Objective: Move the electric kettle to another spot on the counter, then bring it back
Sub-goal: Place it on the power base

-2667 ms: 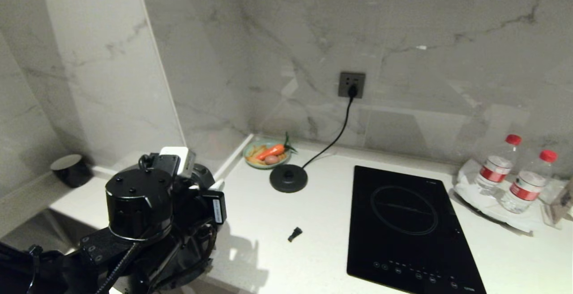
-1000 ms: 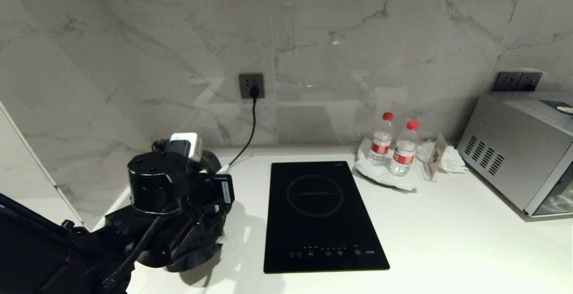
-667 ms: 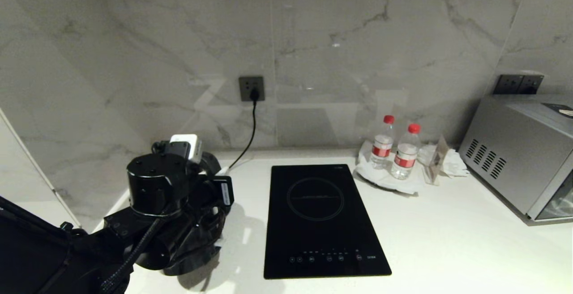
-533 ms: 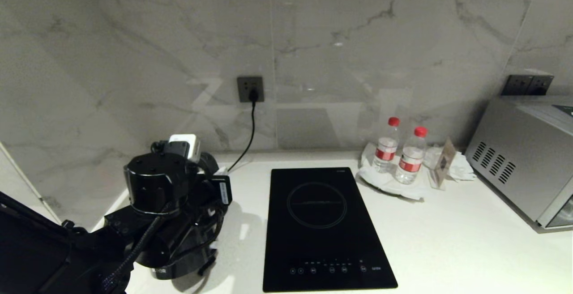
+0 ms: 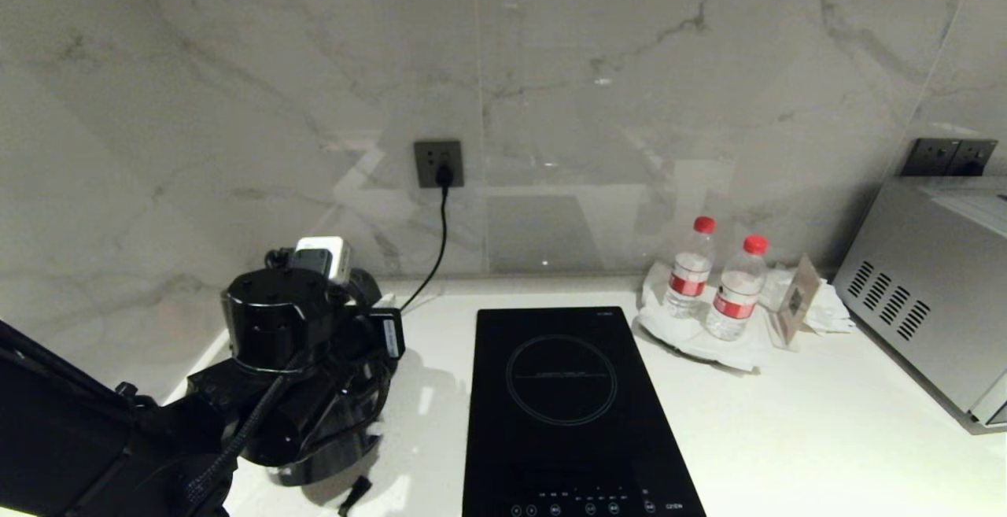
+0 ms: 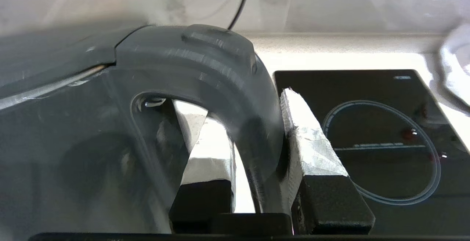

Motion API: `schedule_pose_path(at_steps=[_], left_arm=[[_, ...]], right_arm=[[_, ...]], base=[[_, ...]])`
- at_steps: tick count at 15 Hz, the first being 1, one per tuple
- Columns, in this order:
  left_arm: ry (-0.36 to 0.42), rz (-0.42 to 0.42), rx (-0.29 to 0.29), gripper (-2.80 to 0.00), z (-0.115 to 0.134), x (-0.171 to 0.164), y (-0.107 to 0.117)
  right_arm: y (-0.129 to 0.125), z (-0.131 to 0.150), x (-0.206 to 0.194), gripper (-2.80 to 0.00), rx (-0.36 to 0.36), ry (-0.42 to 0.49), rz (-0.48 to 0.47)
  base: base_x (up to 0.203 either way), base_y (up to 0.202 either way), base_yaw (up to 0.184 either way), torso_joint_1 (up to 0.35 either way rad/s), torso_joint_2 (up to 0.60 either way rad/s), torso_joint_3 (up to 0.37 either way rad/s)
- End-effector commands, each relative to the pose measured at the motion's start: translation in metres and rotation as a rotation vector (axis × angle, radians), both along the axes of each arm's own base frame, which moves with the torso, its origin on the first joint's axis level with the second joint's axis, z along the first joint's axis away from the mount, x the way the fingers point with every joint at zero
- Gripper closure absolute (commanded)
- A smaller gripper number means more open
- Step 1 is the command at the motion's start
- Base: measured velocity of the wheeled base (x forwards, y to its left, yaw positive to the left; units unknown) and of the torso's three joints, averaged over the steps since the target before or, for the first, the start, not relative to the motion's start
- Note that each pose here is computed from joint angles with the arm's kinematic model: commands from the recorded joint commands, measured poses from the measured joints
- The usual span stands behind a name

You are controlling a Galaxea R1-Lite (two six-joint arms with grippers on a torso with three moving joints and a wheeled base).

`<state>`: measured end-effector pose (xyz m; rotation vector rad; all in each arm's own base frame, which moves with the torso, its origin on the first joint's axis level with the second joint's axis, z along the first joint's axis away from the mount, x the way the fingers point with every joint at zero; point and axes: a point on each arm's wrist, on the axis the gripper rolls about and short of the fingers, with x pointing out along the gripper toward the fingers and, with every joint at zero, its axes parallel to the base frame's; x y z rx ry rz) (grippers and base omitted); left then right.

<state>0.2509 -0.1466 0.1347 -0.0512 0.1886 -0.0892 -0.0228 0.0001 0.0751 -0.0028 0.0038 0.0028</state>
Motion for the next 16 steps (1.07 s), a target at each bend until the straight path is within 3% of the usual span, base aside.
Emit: schedule_pose_path(at_steps=[1,8,12,16], left_arm=[[-0.009,0.0,-0.009,0.0,-0.001,0.007,-0.005],[0.016,0.101,0.0,0.0,-0.025,0.056,0.003],[-0.058,0.157,-0.035,0.0,-0.035,0.091,0.01],[-0.081,0.168,-0.045,0.0,-0.032,0.101,0.011]], right_arm=[[0.0,0.0,0.0,0.0,0.0,-0.001,0.0],[0.0,0.0,0.0,0.0,0.0,-0.001,0.0],[0.0,0.0,0.0,0.0,0.0,-0.001,0.0],[0.0,0.0,0.0,0.0,0.0,-0.001,-0.001]], base=[[0.0,0.0,0.0,0.0,0.0,0.0],[0.0,0.0,0.0,0.0,0.0,0.0],[0.0,0.0,0.0,0.0,0.0,0.0],[0.0,0.0,0.0,0.0,0.0,0.0]])
